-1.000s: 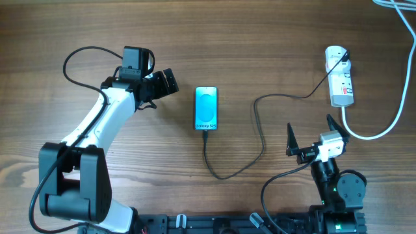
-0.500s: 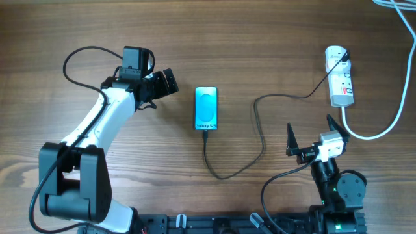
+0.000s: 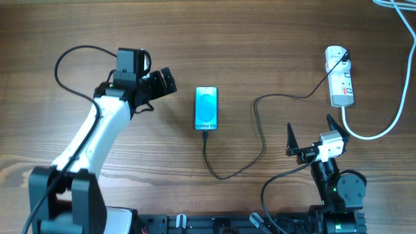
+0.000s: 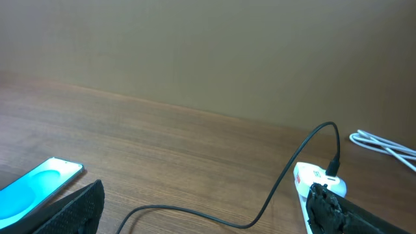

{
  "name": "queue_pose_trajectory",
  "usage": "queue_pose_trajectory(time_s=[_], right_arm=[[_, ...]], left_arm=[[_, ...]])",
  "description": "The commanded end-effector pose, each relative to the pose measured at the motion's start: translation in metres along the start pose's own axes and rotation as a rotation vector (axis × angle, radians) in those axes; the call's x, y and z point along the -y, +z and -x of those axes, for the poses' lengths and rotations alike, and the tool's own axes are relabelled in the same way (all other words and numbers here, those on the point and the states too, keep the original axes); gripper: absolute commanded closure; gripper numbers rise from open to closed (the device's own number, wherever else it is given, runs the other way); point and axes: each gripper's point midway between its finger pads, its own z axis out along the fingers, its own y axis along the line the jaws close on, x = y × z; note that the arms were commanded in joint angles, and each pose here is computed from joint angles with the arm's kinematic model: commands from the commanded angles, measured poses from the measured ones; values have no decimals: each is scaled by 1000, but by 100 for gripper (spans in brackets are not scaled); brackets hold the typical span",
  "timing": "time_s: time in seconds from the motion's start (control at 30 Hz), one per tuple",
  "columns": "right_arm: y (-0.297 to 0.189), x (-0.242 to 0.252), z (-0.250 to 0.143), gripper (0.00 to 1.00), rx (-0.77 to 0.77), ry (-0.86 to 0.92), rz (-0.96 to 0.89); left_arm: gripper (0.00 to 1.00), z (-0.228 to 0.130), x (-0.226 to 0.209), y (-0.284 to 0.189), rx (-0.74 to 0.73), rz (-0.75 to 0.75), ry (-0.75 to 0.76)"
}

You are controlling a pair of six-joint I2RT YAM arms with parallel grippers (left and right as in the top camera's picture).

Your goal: Plug charger to phone and switch on socket

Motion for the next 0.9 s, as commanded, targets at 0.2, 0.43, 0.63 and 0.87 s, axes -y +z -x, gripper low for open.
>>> queue_pose_trajectory(time_s=[0.2, 0.43, 0.63, 0.87], right_arm=[[-1, 2, 3, 0, 13, 2, -16], [-1, 2, 3, 0, 13, 2, -16], [-1, 2, 3, 0, 13, 2, -16], [-1, 2, 3, 0, 13, 2, -16]], left_arm=[[0, -50, -29, 26, 126, -39, 90], [0, -83, -54, 20, 222, -32, 93], [0, -110, -80, 8, 288, -16, 74], [0, -140, -95, -1, 321, -23, 68]])
